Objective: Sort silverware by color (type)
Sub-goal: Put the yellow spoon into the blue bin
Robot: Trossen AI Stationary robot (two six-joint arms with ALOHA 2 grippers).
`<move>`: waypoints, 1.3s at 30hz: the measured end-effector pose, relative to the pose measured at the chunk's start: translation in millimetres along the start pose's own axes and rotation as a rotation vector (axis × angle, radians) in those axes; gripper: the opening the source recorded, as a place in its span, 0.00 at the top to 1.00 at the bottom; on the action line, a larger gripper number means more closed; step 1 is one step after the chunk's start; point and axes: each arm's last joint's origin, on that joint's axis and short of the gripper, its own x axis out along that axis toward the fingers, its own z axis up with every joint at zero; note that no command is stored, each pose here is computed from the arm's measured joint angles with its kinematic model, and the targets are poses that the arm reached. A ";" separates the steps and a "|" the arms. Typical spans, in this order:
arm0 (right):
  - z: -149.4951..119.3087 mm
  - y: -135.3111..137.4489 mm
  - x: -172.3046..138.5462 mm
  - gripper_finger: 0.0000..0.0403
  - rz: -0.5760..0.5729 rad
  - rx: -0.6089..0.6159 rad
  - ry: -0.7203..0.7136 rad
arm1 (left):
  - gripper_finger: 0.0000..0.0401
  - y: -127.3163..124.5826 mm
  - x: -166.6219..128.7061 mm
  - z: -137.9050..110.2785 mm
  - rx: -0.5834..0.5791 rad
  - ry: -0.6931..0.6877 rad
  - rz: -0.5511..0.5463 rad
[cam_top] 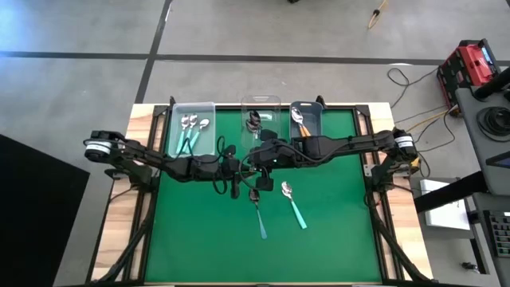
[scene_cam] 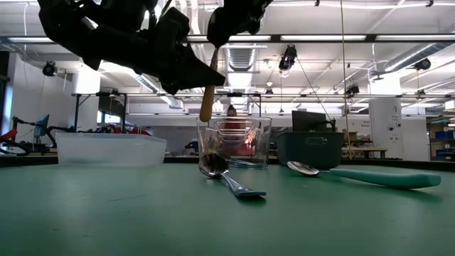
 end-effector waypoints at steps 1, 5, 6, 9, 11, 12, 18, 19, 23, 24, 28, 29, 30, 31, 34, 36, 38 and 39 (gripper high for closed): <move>0.1 0.0 0.0 0.94 0.000 0.008 -0.001 | 0.96 0.1 0.1 0.2 0.002 0.000 0.002; 0.6 -0.8 0.1 0.83 -0.006 0.025 -0.006 | 0.96 -0.1 -0.2 2.8 -0.002 -0.028 0.003; 0.8 -0.9 0.1 0.80 -0.007 0.031 -0.008 | 0.96 -0.1 -0.6 3.0 -0.004 -0.038 0.000; 2.5 -1.5 -1.7 0.71 -0.010 0.036 -0.023 | 0.96 0.3 -2.9 3.1 -0.010 -0.077 -0.003; 4.6 -2.8 -6.9 0.66 -0.011 0.040 -0.039 | 0.96 0.6 -4.5 3.1 -0.015 -0.101 -0.004; 5.7 -3.6 -10.2 0.64 -0.011 0.042 -0.048 | 0.96 0.7 -4.9 3.1 -0.016 -0.106 -0.004; 14.2 -7.1 -38.3 0.60 -0.005 0.052 -0.119 | 0.96 0.9 -5.6 5.6 -0.023 -0.135 0.004; 15.1 -6.9 -42.1 0.60 -0.002 0.052 -0.128 | 0.96 0.9 -5.9 6.9 -0.025 -0.148 0.003; 16.9 -3.7 -56.3 0.61 0.011 0.046 -0.159 | 0.96 1.0 -8.3 15.3 -0.025 -0.223 0.004; 16.7 -2.8 -58.4 0.61 0.014 0.045 -0.162 | 0.96 1.3 -8.8 16.7 -0.024 -0.236 0.013; 14.1 1.3 -59.8 0.61 0.017 0.046 -0.168 | 0.96 1.6 -9.4 19.0 -0.022 -0.261 0.023; 13.9 1.8 -58.8 0.61 0.017 0.050 -0.177 | 0.96 1.7 -9.7 19.9 -0.024 -0.270 0.026; 13.2 2.1 -57.5 0.61 0.017 0.054 -0.181 | 0.96 1.8 -9.8 20.7 -0.026 -0.278 0.028; 11.6 2.4 -55.9 0.61 0.013 0.058 -0.177 | 0.96 1.9 -9.9 21.5 -0.028 -0.284 0.033; 8.3 2.8 -49.4 0.62 -0.024 0.080 -0.167 | 0.96 2.3 -10.8 25.4 -0.037 -0.321 0.044; 6.5 3.3 -42.5 0.62 -0.071 0.100 -0.162 | 0.96 3.1 -11.6 27.7 -0.048 -0.344 0.072; 7.6 4.7 -35.6 0.63 -0.084 0.107 -0.178 | 0.96 4.4 -12.1 28.9 -0.057 -0.356 0.116; 7.5 5.9 -31.2 0.63 -0.084 0.105 -0.181 | 0.96 4.7 -12.3 29.3 -0.058 -0.360 0.126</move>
